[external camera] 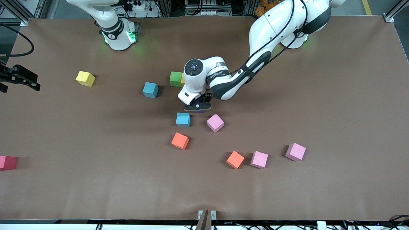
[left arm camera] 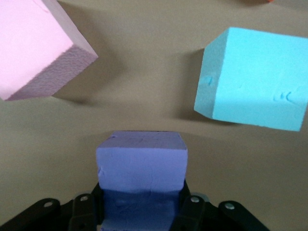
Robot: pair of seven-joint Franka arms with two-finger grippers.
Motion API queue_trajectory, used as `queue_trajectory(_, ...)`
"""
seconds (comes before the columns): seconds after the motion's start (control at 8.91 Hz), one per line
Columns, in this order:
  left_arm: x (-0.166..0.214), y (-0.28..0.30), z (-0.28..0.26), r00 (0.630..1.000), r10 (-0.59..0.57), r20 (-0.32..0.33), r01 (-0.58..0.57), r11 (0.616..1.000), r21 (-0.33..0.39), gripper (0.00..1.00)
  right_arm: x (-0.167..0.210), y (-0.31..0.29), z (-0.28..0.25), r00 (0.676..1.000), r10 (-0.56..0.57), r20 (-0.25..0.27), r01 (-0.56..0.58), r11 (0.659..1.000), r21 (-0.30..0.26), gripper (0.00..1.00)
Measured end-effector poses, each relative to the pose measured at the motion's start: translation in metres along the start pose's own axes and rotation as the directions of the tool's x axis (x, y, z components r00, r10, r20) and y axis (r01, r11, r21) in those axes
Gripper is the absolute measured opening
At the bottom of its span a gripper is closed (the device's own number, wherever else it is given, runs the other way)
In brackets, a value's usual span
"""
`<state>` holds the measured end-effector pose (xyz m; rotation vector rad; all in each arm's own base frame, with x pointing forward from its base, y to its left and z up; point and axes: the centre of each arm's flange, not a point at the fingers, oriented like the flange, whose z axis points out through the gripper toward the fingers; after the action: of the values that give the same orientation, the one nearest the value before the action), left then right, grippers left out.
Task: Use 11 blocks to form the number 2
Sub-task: 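Lower the purple cube below the first purple cube with the left gripper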
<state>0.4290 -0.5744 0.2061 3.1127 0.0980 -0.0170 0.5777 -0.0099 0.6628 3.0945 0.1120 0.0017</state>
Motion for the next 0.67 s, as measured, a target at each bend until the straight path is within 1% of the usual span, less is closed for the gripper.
queue_trajectory(0.22,-0.0065,0.0031,0.0047,1.000,0.010,0.005,-0.010,1.000,0.004,0.56,0.0000,0.0000,0.0000,1.000,0.000,0.000,0.000,1.000,0.000,1.00)
queue_trajectory(0.67,-0.0064,0.0031,0.0049,1.000,0.010,0.005,-0.010,1.000,0.005,0.56,0.0000,0.0000,0.0000,1.000,0.000,0.000,0.000,1.000,0.000,1.00)
